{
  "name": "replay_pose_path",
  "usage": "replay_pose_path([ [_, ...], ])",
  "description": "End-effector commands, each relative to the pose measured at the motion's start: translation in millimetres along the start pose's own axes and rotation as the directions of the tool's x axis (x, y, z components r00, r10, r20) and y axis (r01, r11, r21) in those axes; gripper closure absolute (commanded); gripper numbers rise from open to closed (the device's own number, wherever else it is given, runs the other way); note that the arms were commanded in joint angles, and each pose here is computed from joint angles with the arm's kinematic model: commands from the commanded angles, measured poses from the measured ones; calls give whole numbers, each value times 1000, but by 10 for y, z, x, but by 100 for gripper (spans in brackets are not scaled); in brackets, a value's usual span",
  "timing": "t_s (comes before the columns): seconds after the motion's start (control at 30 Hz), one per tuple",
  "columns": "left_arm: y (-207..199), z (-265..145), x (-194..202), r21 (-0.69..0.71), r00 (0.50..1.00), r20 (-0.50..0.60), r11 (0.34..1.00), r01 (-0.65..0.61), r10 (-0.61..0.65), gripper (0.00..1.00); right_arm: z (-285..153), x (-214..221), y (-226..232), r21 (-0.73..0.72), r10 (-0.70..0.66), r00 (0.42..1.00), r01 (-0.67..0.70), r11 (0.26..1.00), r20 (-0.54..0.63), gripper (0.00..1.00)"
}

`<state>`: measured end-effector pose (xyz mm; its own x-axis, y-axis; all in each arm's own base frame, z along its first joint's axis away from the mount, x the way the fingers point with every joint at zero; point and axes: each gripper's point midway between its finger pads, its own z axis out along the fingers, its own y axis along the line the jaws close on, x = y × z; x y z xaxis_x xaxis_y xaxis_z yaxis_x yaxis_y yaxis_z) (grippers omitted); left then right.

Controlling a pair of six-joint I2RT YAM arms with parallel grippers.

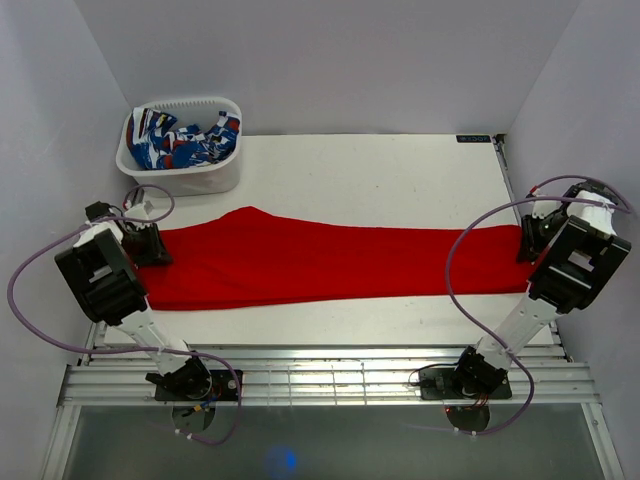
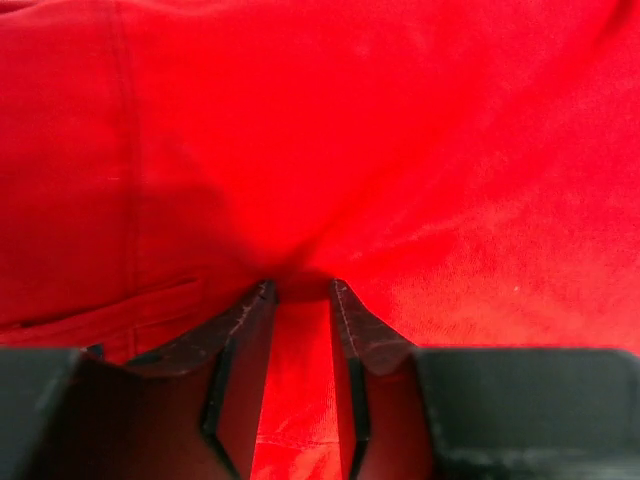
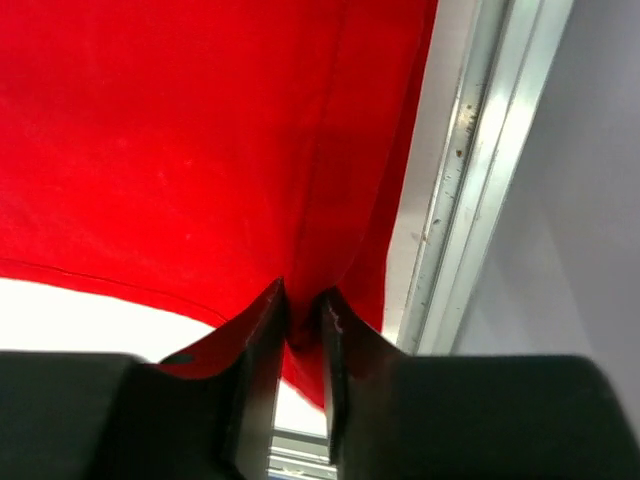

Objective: Fold and stack the trousers
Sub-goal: Fold the trousers

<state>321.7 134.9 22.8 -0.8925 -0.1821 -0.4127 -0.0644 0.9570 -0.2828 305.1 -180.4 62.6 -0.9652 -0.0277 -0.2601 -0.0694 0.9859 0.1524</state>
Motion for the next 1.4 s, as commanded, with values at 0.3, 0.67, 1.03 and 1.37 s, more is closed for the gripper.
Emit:
replay_pose_path([
  [0.3,738,48,25,-196,996,-70,980,43,-57,60,242,44,101,-65,22,1000,-23,998,-17,28],
  [0.67,564,9,59,-140,997,-44,988,62,-68,59,694,473,337,-16,111,988,-113,993,-105,24],
  [1.03,451,2,57,-98,997,-30,993,72,-76,59,490,141,866,-339,129,991,-137,931,-44,92],
  [1.37,-41,-220,-8,62,997,67,998,-30,26,57,-541,-352,651,-421,135,964,-28,907,227,92],
])
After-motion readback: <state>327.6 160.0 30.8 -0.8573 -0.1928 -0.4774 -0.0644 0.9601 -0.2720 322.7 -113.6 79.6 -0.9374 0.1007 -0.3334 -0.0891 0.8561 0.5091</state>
